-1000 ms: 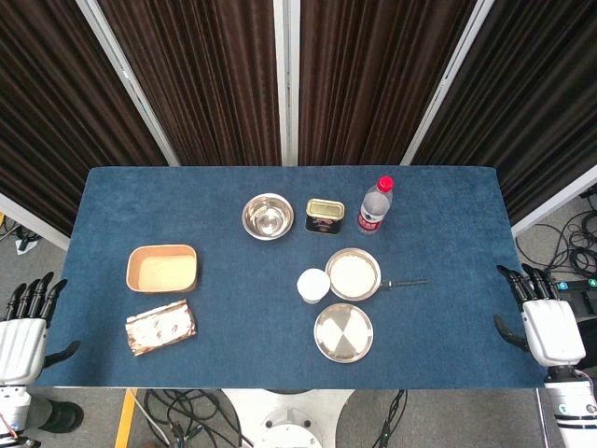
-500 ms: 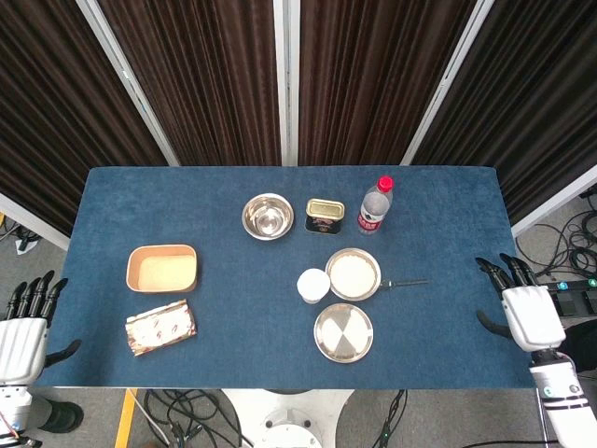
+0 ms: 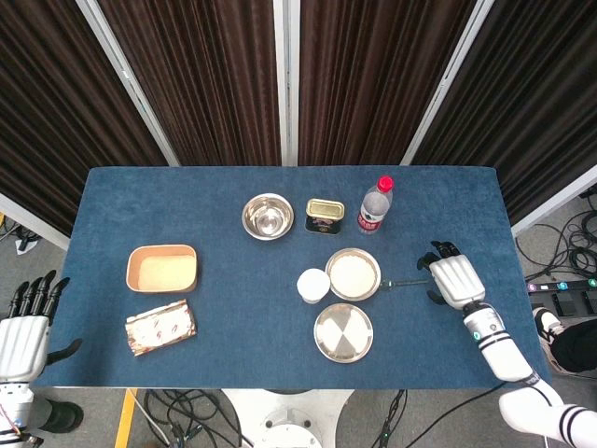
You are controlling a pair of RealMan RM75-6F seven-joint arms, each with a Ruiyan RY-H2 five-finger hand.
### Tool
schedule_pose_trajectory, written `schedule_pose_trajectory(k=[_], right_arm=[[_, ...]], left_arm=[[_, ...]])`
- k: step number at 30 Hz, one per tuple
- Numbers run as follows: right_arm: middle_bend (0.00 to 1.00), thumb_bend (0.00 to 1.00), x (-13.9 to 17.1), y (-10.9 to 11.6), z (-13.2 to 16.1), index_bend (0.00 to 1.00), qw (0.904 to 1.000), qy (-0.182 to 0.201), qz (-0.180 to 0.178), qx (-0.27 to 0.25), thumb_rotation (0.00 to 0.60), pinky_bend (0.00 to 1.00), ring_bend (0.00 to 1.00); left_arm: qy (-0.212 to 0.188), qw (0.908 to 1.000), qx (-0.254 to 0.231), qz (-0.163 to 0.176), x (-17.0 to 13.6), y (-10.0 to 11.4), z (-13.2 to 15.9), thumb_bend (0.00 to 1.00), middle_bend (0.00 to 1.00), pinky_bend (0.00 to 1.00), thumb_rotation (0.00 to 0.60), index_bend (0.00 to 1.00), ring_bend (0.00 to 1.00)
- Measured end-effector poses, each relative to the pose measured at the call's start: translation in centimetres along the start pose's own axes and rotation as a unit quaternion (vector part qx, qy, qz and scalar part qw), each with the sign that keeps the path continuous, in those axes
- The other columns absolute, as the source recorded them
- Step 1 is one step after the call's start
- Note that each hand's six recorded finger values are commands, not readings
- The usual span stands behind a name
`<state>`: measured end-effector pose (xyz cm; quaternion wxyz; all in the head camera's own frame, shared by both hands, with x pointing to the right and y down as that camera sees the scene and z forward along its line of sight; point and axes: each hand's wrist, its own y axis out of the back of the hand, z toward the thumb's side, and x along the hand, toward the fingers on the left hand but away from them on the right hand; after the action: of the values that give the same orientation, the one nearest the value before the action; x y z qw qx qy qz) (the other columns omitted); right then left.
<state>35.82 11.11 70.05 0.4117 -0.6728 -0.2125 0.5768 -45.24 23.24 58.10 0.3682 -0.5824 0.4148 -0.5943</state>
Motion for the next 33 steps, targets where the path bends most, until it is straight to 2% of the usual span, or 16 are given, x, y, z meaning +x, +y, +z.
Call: schedule_pose_trajectory(k=[4, 10, 18, 33], right_arm=[[0.36, 0.13, -2.1, -1.3, 0.8, 0.43, 0.9998, 0.003, 0.015, 0.015, 0.600, 0.16, 0.12], [0.39, 0.15, -3.5, -2.8, 2.0, 0.44, 0.9989, 0.010, 0.033, 0.033, 0.600, 0.17, 0.14], [0.45, 0.23, -3.6, -3.7, 2.4, 0.45, 0.9984, 0.012, 0.043, 0.034, 0.600, 0.17, 0.18], [0.47, 0.25, -3.9, -4.6, 2.2, 0.48, 0.9981, 0.007, 0.053, 0.030, 0.600, 0.17, 0.18]], left_arm=[[0.002, 1.0000, 0.000, -0.002, 0.1, -0.1, -0.1, 0.10, 0.07, 0.01, 0.600, 0.15, 0.01], [0.001, 1.0000, -0.001, -0.002, 0.1, -0.3, -0.1, 0.10, 0.07, 0.01, 0.600, 0.15, 0.01], [0.003, 1.0000, -0.005, -0.006, 0.1, -0.7, -0.3, 0.10, 0.07, 0.01, 0.600, 0.15, 0.01], [0.004, 0.9999, -0.008, -0.010, 0.2, -1.2, -0.5, 0.10, 0.07, 0.01, 0.600, 0.15, 0.01]])
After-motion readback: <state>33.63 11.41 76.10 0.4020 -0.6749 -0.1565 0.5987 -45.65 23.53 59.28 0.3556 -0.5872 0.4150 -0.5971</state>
